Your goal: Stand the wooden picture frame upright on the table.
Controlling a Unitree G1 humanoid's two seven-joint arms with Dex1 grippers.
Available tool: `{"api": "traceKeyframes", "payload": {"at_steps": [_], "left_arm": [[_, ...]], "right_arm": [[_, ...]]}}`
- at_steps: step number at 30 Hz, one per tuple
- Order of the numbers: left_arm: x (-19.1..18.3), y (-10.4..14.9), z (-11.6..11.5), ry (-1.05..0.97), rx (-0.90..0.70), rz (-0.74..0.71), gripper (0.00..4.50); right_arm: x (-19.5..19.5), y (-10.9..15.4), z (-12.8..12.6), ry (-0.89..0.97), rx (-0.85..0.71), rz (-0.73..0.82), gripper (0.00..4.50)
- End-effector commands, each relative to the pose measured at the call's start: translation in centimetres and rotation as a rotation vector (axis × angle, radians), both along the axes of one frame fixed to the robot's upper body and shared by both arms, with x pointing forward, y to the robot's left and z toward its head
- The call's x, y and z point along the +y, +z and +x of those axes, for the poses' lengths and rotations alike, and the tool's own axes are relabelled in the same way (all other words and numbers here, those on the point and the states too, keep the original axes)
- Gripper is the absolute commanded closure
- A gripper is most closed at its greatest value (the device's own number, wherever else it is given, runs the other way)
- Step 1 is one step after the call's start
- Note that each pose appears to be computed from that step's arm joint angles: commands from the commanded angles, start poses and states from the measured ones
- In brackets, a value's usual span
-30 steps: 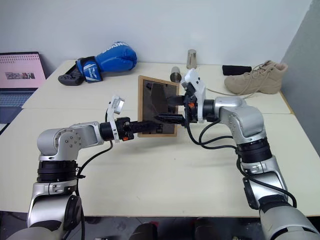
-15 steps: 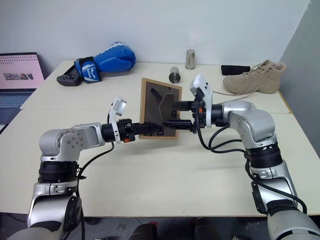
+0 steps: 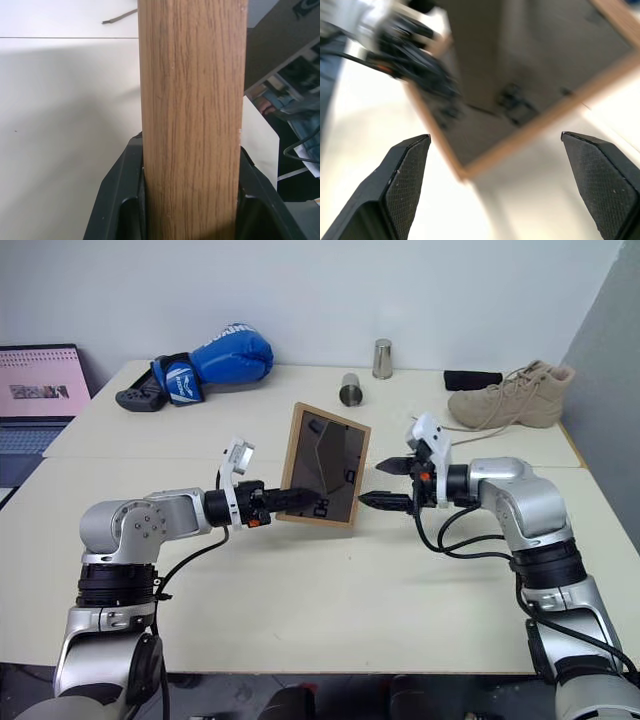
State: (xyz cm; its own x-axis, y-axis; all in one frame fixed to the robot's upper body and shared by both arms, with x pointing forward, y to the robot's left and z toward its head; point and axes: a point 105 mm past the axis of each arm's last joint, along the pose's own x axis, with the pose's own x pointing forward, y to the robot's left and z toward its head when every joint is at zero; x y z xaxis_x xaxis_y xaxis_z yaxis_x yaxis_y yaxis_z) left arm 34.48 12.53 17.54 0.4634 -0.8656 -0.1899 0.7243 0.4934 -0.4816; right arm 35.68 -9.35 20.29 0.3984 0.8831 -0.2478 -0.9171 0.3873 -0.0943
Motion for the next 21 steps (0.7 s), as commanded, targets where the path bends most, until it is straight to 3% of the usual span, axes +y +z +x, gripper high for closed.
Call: {"api": "traceKeyframes", "payload": {"at_steps": [1,6,9,15,21], "left_arm": [[-0.4,2.6,-1.2,-0.056,0.008,-0.120,3.21],[0.1,3.3,-2.2,-0.107,0.236,-0.285,3.21],[0.1,2.2,-2.7,-0.131,0.340,-0.314,3.21],[-0.8,1.7,-3.3,-0.158,0.415,-0.363,3.21],[-2.6,1.7,-4.3,-0.213,0.445,-0.389,3.21]], "right_arm": [[-1.2,1.8,0.7,-0.054,-0.199,-0.001,0.05],[-3.1,1.6,0.7,-0.013,-0.733,-0.267,0.05],[-3.9,0.5,0.4,0.053,-1.007,-0.423,0.05],[-3.6,0.0,0.0,0.137,-1.310,-0.479,0.05],[-1.0,0.0,0.0,0.192,-1.458,-0.448,0.05]]}}
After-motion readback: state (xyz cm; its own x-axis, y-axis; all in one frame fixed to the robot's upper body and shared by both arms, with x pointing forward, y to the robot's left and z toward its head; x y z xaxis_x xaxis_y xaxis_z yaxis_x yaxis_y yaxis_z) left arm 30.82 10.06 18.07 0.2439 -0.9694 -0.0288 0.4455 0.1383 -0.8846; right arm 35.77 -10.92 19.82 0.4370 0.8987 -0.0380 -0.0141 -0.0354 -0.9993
